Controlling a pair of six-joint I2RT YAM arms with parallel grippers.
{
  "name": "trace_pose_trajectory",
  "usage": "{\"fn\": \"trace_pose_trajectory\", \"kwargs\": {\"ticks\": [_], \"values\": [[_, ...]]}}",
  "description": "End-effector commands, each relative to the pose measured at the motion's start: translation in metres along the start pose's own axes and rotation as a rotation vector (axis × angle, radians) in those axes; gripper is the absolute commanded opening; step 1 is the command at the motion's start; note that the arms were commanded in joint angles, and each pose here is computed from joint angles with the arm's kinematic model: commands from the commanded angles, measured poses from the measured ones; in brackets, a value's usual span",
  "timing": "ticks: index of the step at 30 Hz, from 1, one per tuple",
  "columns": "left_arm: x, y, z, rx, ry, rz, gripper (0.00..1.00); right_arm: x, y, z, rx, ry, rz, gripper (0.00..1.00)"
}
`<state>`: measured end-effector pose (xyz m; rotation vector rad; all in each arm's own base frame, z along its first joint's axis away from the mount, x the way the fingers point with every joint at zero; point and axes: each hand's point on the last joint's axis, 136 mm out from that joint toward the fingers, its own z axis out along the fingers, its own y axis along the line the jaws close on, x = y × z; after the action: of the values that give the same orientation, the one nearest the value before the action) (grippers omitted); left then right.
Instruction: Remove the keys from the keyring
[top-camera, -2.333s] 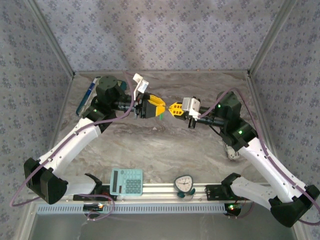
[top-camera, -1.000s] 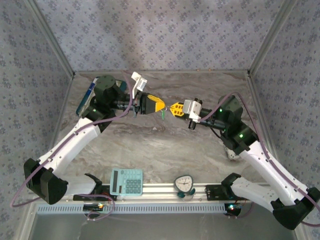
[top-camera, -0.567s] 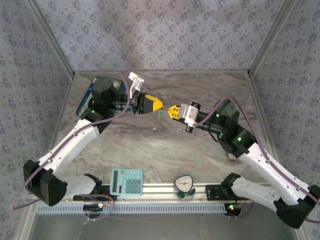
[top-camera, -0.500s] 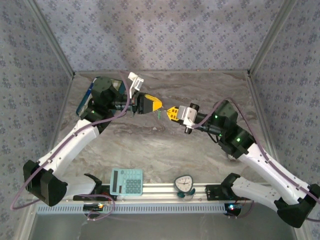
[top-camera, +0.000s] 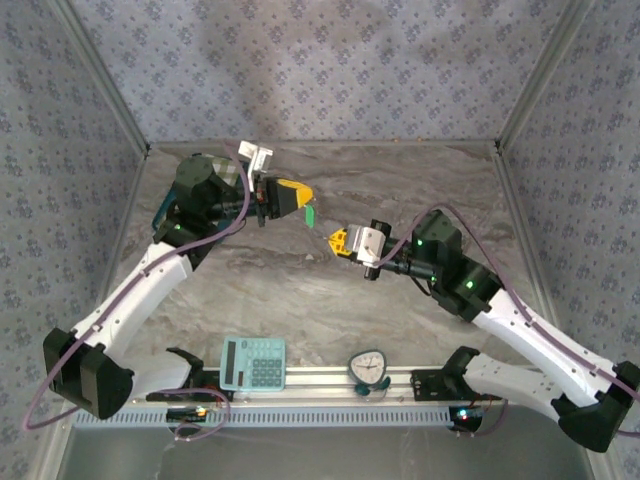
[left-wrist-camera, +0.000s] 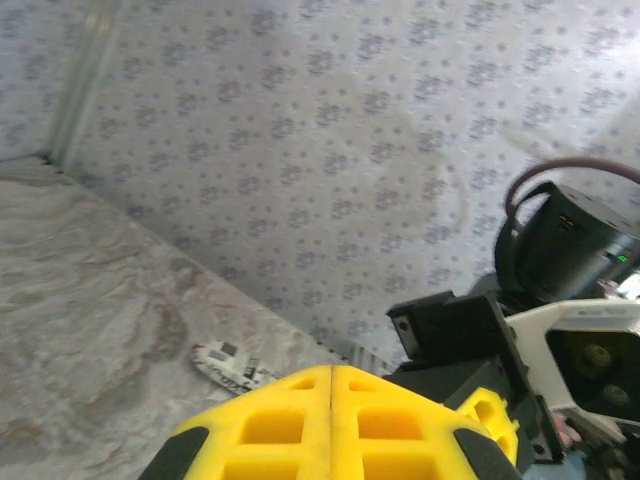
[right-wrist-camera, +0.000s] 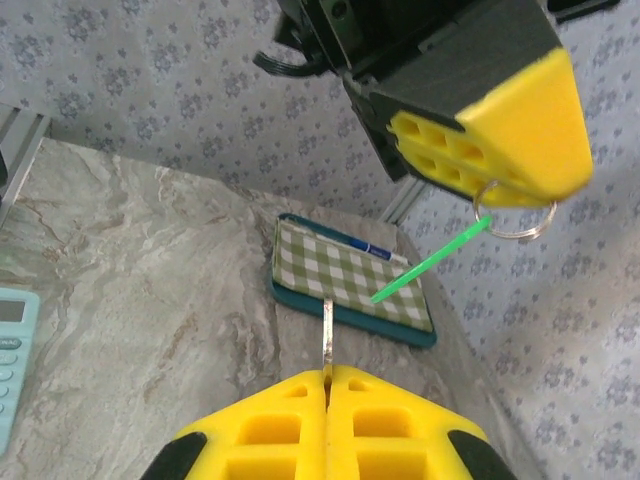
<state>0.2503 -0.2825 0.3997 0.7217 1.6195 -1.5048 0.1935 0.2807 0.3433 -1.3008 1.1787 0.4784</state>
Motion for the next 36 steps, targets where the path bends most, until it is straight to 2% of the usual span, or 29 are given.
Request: {"fn": "trace_pose_trajectory", "kwargs": {"ticks": [1, 6, 15, 21, 28, 30, 36], "values": [[0.008, 0.019, -0.008, -0.124, -0.004, 0.035, 0.0, 0.011, -0.01, -0.005, 0.075, 0.006, 0.097, 0.0], [0.039, 0.071, -0.018, -0.341, 0.048, 0.007, 0.0, 0.04, -0.021, -0.008, 0.175, 0.024, 0.236, 0.0], [0.113, 0.181, -0.042, -0.705, 0.141, -0.18, 0.0, 0.122, -0.047, -0.019, 0.418, 0.134, 0.52, 0.0], [0.154, 0.233, -0.051, -0.864, 0.217, -0.283, 0.0, 0.162, -0.046, -0.027, 0.489, 0.173, 0.639, 0.0], [0.185, 0.274, -0.056, -0.976, 0.28, -0.377, 0.0, 0.189, -0.04, -0.03, 0.523, 0.212, 0.692, 0.0], [0.19, 0.283, -0.057, -1.002, 0.293, -0.389, 0.05, 0.194, -0.039, -0.03, 0.527, 0.214, 0.71, 0.0], [0.182, 0.288, -0.074, -1.105, 0.263, -0.379, 0.41, 0.214, -0.035, -0.027, 0.542, 0.266, 0.771, 0.0]]}}
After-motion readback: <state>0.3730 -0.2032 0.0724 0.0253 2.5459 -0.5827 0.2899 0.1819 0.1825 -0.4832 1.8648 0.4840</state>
